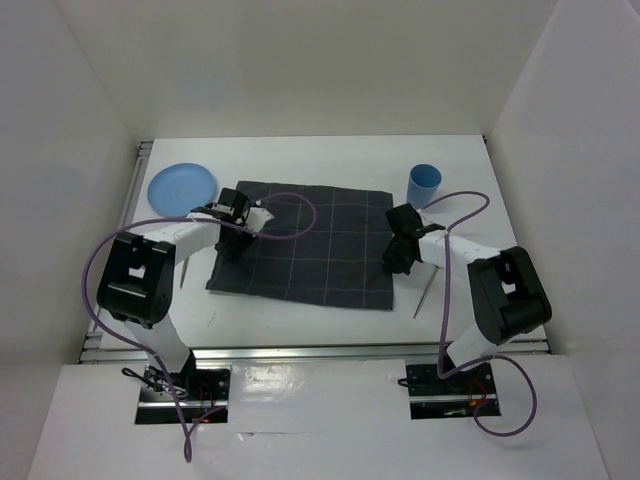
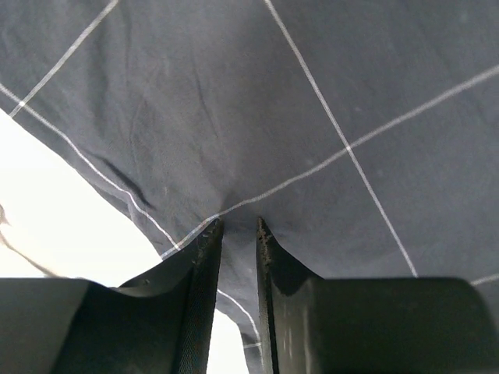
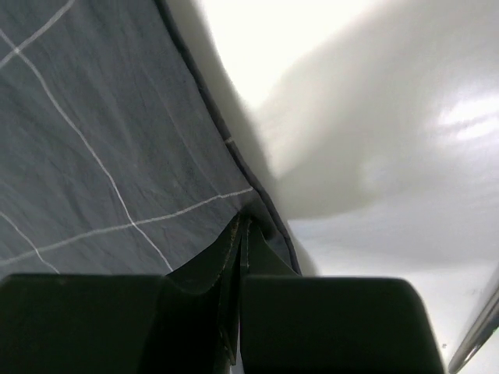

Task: Set the dinner table for one person

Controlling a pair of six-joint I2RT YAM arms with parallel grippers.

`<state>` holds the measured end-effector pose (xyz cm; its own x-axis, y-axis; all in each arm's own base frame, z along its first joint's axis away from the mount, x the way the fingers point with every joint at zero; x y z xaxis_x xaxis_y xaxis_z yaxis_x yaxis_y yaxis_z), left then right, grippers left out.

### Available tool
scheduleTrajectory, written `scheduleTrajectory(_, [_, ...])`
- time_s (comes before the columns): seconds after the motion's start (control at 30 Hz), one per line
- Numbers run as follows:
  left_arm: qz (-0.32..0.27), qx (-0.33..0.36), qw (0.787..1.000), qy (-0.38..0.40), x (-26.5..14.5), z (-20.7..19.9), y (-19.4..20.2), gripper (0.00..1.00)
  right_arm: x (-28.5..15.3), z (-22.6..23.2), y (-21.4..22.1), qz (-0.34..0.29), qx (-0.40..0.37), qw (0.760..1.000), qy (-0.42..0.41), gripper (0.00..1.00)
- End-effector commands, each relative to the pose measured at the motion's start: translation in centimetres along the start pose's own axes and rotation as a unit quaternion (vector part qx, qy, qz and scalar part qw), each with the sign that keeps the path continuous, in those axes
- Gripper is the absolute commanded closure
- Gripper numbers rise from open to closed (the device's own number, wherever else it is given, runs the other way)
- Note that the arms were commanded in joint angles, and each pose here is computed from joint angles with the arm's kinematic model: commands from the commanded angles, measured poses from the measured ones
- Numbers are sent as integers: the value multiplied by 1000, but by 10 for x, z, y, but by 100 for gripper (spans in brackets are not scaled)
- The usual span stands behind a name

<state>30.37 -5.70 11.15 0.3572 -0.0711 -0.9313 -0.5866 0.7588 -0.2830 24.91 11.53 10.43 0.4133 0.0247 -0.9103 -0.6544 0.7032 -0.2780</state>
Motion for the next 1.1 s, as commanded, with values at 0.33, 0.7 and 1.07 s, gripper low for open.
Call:
scheduleTrajectory(0.33, [-79,3,997,5,-75,-35,16,64,-42,41,-20,-79,-147,986,-6,100])
scheduleTrajectory(0.7, [21,26,999,26,-14,-72,42,71,-51,16,71,19,-192,979,-65,100])
scheduleTrajectory(1.07, [23,69,997,37,-27,-94,61,68,-8,-26,94,84,-159,982,57,100])
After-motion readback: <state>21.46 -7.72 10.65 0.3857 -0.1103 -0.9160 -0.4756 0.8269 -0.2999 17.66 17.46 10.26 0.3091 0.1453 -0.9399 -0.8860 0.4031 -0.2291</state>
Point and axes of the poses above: each gripper's point midway between its finger pads, its own x axis out along the fingers, its own z axis along the line the jaws close on, y = z × x, the point moved 10 cm from there along -x, back along the fingers, and after that the axes turned 11 degrees about x, right-handed, at the moved point
